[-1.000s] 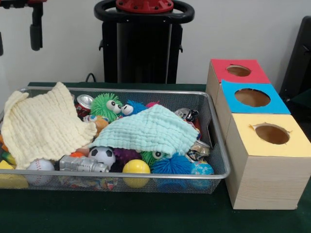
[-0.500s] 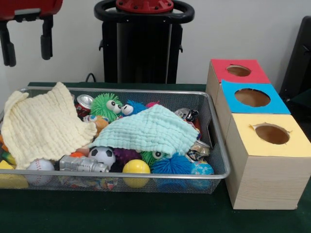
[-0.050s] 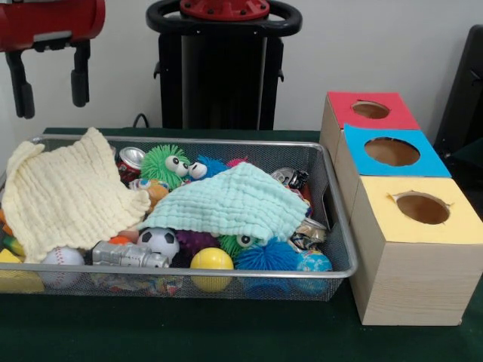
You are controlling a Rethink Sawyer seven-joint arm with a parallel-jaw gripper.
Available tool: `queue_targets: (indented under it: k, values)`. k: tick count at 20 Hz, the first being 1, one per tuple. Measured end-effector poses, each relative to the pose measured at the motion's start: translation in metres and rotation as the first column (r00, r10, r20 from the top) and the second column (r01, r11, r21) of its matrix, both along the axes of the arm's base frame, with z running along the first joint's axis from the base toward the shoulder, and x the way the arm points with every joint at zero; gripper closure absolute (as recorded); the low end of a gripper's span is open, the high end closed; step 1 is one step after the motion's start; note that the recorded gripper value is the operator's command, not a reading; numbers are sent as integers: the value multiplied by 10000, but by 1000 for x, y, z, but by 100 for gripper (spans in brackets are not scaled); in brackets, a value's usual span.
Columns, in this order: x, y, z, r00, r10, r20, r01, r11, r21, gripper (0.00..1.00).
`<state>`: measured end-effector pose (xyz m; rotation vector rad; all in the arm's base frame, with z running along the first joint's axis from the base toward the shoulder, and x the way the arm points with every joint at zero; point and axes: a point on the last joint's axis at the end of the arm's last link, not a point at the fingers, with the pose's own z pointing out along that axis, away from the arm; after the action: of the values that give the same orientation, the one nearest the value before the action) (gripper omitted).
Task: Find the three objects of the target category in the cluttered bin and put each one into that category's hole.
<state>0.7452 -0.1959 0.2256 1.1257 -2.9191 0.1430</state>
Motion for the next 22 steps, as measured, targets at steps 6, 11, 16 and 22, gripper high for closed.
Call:
queue_targets:
  k: [6,11,16,22]
  values:
    - [6,0,-17,9985,100,541,-101,9999,32,0]
    - [6,7,-33,9970,231,742,-249,9994,238,0]
    - [3,29,-61,9964,486,689,-526,9969,580,0]
    - [4,51,-79,9962,724,490,-761,9940,783,0]
